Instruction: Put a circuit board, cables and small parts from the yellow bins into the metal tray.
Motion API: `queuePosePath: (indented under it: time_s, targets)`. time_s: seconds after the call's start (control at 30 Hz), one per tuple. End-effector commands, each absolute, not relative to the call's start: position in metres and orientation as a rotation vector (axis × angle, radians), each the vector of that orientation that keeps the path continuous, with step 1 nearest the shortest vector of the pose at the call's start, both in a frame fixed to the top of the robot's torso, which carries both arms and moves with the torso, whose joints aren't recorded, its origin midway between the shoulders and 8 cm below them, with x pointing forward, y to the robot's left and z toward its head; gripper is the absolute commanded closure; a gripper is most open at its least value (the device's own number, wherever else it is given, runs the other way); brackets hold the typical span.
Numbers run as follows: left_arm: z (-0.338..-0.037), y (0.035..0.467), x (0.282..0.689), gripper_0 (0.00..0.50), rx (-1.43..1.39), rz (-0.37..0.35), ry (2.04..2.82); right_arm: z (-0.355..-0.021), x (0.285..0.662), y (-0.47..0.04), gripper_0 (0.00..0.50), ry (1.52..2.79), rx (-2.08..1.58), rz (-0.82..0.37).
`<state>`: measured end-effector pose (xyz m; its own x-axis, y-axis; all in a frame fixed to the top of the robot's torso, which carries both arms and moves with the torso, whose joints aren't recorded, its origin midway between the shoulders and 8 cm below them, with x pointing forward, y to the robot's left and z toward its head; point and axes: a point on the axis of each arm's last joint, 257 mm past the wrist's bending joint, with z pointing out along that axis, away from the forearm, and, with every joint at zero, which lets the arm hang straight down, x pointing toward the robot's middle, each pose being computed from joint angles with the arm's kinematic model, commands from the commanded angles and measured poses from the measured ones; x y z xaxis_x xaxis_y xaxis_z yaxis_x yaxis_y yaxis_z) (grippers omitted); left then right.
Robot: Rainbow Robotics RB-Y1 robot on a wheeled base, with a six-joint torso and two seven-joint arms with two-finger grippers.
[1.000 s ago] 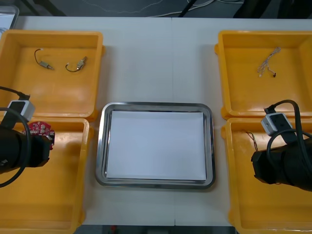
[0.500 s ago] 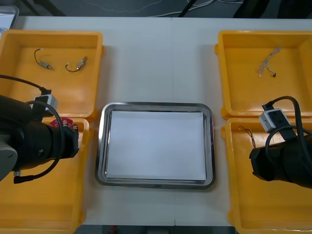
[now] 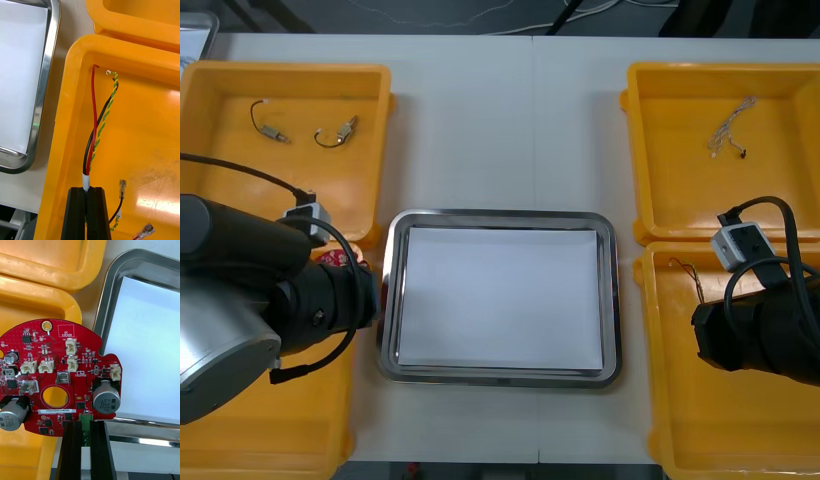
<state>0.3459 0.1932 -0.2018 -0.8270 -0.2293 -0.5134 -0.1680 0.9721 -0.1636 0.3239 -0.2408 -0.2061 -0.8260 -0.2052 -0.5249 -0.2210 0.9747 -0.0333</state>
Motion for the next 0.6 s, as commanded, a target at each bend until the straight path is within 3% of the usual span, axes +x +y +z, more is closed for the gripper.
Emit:
queuePosePath:
  time_s: [0.03,0.6]
  targets:
    - [-0.192,0.181,0.350,0.500,-0.214,-0.162,2.525,-0.195,0.325,-0.234,0.500,2.524,-0.421,0.007]
    - [-0.216,0.125,0.377,0.500,-0.098,-0.280,2.497,-0.195,0.325,-0.234,0.500,2.524,-0.421,0.007]
